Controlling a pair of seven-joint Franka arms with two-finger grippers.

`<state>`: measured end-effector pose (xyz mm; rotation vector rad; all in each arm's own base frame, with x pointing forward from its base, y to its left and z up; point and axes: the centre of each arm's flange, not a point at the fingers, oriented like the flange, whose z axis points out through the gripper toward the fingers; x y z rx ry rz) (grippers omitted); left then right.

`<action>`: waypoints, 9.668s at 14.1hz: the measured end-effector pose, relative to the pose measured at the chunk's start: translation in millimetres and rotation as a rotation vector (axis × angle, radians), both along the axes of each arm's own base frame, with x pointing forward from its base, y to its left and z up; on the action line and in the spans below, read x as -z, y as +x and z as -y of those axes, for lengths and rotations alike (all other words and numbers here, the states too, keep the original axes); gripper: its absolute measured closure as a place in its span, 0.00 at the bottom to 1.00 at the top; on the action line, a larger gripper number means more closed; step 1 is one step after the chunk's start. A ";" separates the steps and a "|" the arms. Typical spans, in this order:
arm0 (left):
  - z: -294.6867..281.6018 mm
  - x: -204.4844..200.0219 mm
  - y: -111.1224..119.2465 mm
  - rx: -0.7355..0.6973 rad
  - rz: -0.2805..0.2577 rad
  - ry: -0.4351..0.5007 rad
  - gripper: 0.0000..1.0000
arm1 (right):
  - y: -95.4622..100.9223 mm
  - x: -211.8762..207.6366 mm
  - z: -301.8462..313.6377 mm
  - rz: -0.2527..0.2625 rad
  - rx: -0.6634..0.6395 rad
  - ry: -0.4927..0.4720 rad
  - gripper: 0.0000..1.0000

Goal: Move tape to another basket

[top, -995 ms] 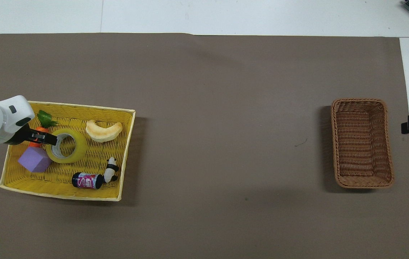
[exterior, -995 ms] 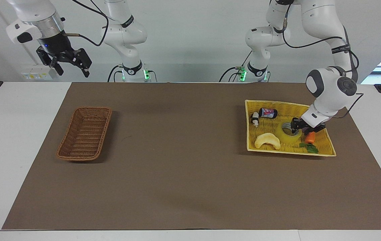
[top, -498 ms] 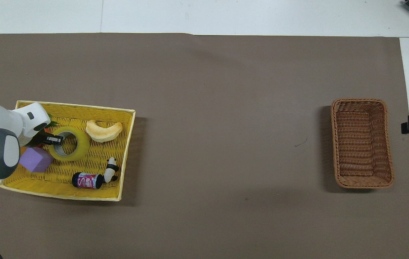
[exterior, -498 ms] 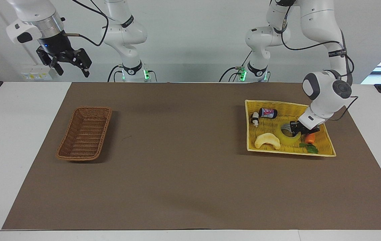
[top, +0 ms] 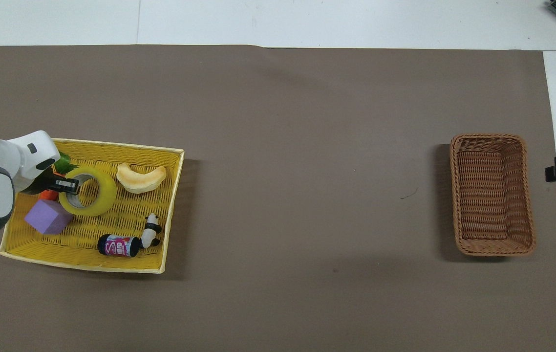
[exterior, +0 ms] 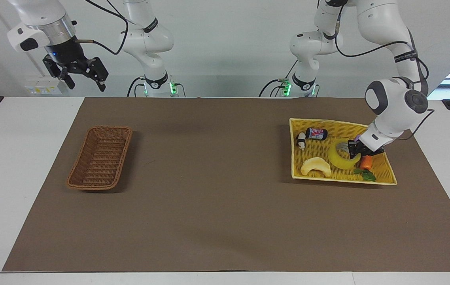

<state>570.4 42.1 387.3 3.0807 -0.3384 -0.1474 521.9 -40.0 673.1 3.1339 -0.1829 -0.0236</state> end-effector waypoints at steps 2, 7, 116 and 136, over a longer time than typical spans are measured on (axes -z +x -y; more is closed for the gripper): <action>3.1 -36.7 -2.0 -0.020 -0.005 -0.007 0.78 | 0.0 0.0 0.5 0.000 0.001 0.000 0.00; 47.9 -96.2 -9.7 -0.076 -0.053 -0.097 0.78 | 1.9 5.1 -10.1 -0.002 -0.022 0.007 0.00; 64.1 -236.4 -22.2 -0.092 0.028 0.029 0.00 | 19.7 20.1 18.4 0.031 0.039 0.016 0.00; 64.1 -236.4 -22.3 -0.092 0.027 0.029 0.00 | -9.4 -5.5 8.4 0.015 0.017 -0.014 0.00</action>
